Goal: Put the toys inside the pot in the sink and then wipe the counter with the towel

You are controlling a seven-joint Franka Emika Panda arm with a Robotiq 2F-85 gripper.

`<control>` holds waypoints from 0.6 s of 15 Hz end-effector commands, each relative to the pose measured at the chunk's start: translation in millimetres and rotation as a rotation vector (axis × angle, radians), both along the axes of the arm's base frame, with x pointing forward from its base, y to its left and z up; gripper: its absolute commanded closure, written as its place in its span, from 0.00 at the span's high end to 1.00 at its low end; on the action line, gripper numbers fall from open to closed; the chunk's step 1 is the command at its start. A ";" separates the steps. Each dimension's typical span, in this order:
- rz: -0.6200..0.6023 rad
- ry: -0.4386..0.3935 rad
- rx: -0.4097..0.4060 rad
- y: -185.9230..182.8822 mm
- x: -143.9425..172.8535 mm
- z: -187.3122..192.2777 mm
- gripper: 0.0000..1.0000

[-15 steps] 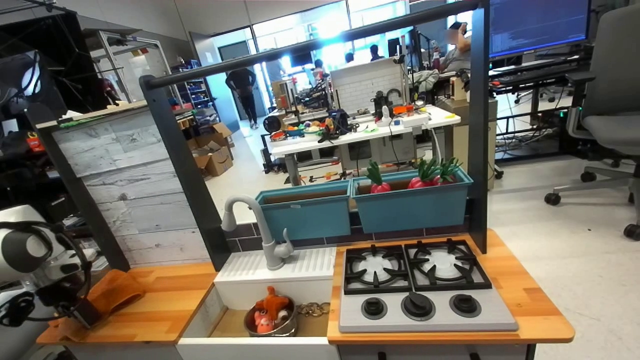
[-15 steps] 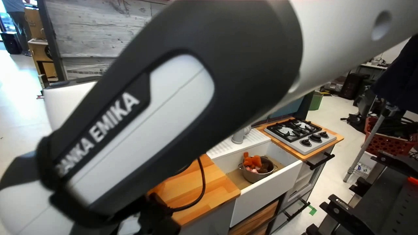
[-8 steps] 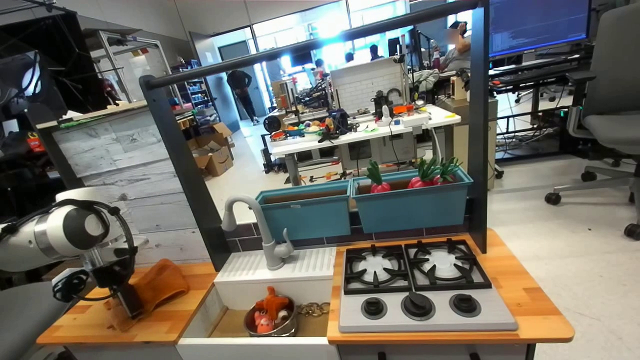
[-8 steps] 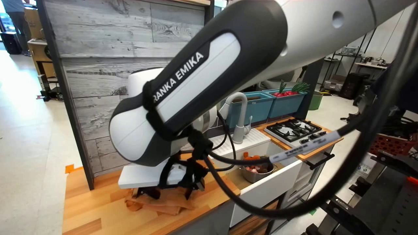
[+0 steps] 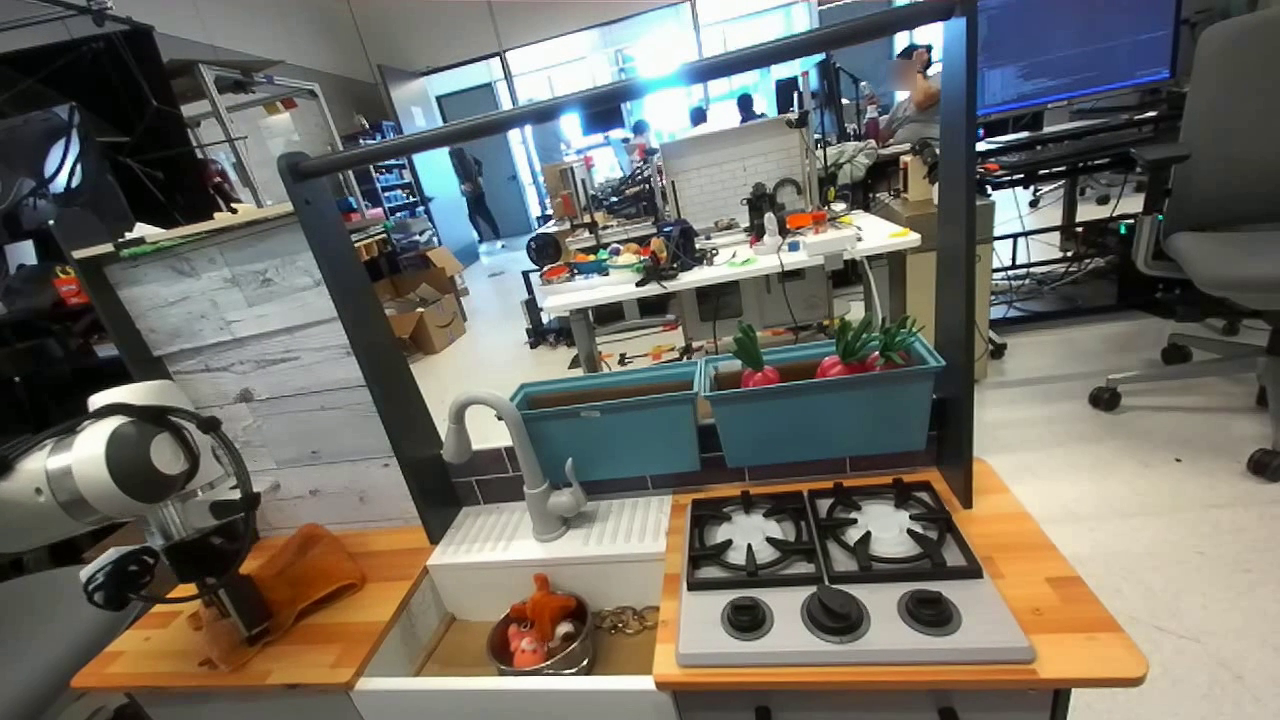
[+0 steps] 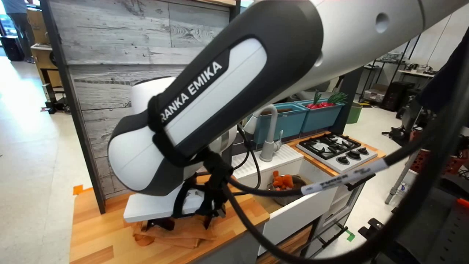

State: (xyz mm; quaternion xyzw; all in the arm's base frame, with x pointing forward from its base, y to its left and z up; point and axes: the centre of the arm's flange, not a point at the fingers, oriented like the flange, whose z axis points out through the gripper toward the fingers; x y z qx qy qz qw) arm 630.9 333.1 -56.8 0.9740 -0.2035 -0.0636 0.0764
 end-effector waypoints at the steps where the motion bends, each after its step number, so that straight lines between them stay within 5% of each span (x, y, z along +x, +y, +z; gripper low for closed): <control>1: 0.041 0.029 -0.005 47.3 -18.2 -59.1 1.00; 4: 0.021 0.060 -0.011 42.8 -14.6 -54.8 1.00; 9: -0.150 0.154 -0.074 -45.0 -2.3 -46.1 1.00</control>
